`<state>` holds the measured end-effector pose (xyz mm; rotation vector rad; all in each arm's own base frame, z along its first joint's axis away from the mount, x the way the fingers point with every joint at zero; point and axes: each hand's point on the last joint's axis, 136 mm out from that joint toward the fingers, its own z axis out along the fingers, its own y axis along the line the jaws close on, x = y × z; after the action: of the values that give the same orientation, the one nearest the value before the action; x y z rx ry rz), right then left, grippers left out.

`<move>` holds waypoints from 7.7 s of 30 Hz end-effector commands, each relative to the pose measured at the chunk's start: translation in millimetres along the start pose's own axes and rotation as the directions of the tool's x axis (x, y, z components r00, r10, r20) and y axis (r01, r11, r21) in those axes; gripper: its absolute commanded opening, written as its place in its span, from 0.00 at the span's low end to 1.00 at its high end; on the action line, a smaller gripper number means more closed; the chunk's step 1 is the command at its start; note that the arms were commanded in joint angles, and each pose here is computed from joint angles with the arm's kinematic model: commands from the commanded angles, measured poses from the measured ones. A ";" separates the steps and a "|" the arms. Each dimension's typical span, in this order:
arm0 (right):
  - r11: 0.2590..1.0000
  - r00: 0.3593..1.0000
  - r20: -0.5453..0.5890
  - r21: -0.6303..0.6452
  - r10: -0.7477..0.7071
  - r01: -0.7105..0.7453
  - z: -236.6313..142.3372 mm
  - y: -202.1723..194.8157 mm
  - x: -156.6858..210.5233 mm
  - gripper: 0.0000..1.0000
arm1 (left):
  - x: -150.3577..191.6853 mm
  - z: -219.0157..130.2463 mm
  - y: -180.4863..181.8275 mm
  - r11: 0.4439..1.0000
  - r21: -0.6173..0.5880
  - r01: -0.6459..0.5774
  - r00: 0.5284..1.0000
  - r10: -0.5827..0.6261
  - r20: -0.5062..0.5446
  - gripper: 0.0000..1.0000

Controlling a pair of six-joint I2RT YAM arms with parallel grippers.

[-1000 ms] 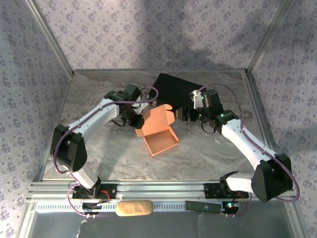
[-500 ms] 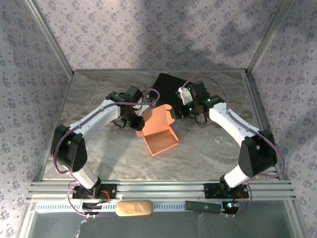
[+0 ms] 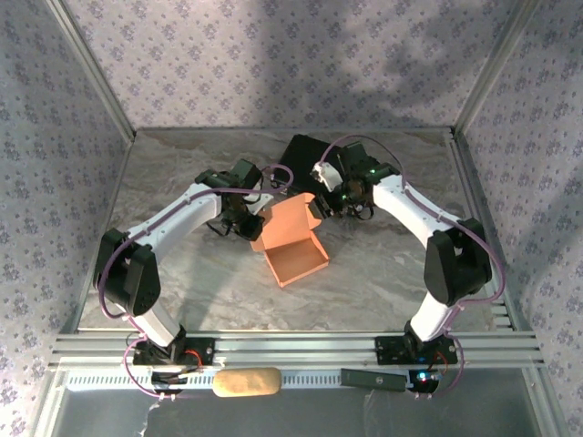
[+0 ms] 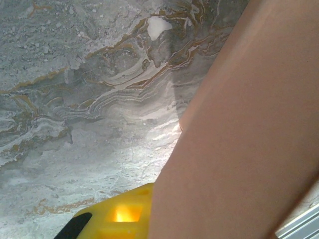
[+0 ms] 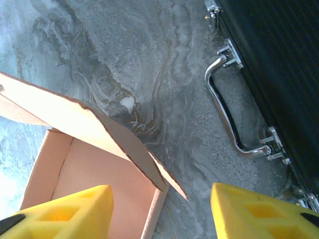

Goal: Fold the paper box

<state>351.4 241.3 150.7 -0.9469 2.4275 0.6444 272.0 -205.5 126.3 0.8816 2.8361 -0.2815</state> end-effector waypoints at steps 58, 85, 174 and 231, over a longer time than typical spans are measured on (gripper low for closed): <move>0.977 0.999 0.048 0.211 0.007 -0.017 9.3 32.0 -7.6 0.00 | -48.3 -26.5 16.4 0.966 -0.086 0.245 0.957 -0.227 0.183 0.03; 0.883 0.890 0.409 0.320 0.199 -0.344 19.9 44.9 -64.9 0.00 | -88.1 -40.6 32.8 0.874 0.045 0.484 0.766 -0.448 0.461 0.00; 0.885 0.820 0.434 0.096 0.374 -0.455 -11.8 143.0 67.7 0.71 | 30.3 1.8 6.2 0.879 -0.188 0.437 0.670 -0.179 0.720 0.00; -0.045 -0.167 0.264 -0.411 0.950 -0.911 44.1 133.8 27.0 0.00 | 39.0 -41.9 -9.2 0.860 -0.030 0.510 0.576 -0.316 0.754 0.50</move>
<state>252.3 348.3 155.5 1.2968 2.0724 1.2999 232.8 -182.5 130.1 0.0562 2.2037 -0.1728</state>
